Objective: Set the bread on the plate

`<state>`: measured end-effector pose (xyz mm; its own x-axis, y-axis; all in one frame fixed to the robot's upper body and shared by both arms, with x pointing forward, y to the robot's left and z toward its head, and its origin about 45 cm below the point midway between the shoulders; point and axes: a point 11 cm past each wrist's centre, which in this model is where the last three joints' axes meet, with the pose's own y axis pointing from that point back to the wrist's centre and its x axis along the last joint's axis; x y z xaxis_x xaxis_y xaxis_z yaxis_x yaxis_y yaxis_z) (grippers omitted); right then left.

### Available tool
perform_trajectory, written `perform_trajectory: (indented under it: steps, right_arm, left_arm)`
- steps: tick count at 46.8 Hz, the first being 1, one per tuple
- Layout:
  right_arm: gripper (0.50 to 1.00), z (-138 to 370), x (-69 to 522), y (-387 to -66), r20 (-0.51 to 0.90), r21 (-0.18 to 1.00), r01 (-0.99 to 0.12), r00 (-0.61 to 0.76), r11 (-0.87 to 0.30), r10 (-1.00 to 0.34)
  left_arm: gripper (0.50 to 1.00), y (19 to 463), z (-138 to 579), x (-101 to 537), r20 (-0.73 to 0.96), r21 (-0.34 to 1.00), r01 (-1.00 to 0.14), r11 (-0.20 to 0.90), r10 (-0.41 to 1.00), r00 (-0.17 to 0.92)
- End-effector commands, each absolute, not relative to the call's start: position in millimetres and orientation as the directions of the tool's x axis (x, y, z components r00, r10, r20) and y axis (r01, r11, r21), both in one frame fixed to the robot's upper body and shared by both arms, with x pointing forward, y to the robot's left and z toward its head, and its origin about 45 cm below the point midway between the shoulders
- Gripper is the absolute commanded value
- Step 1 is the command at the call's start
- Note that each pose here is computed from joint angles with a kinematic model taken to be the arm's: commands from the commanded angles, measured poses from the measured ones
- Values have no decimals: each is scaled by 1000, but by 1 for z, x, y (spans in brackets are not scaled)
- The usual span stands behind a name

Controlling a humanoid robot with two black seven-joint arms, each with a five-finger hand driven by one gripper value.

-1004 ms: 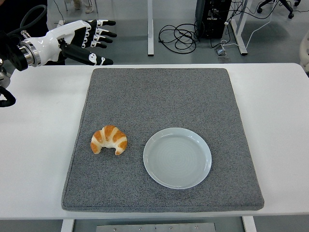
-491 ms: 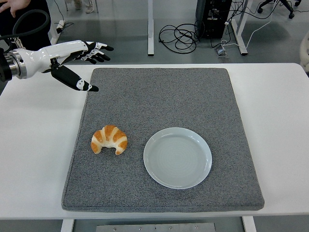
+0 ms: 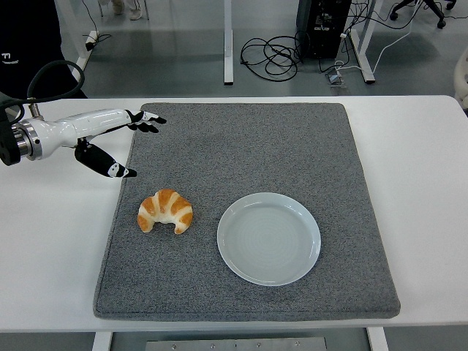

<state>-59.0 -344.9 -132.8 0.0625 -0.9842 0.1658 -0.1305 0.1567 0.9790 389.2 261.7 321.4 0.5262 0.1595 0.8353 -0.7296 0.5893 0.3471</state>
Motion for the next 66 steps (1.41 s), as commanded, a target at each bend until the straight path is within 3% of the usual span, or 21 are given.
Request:
perform_trajectory:
  steps: [1,23,66]
  right_arm:
    - [1000,-133,-59,-345,166,979,-131,63,157,-984]
    - [1000,-133,-59,-345,166,979,-131,63,157,-984]
    - [1000,-133,-59,-345,166,979,-131,63,157,-984]
  left_arm:
    - [860,260,315,384,829,349,-723,596,163,535]
    - [860,239,251,357,758,371,-684,628,221,614]
    - [860,230,206,364,767,316,-715,623,276,579]
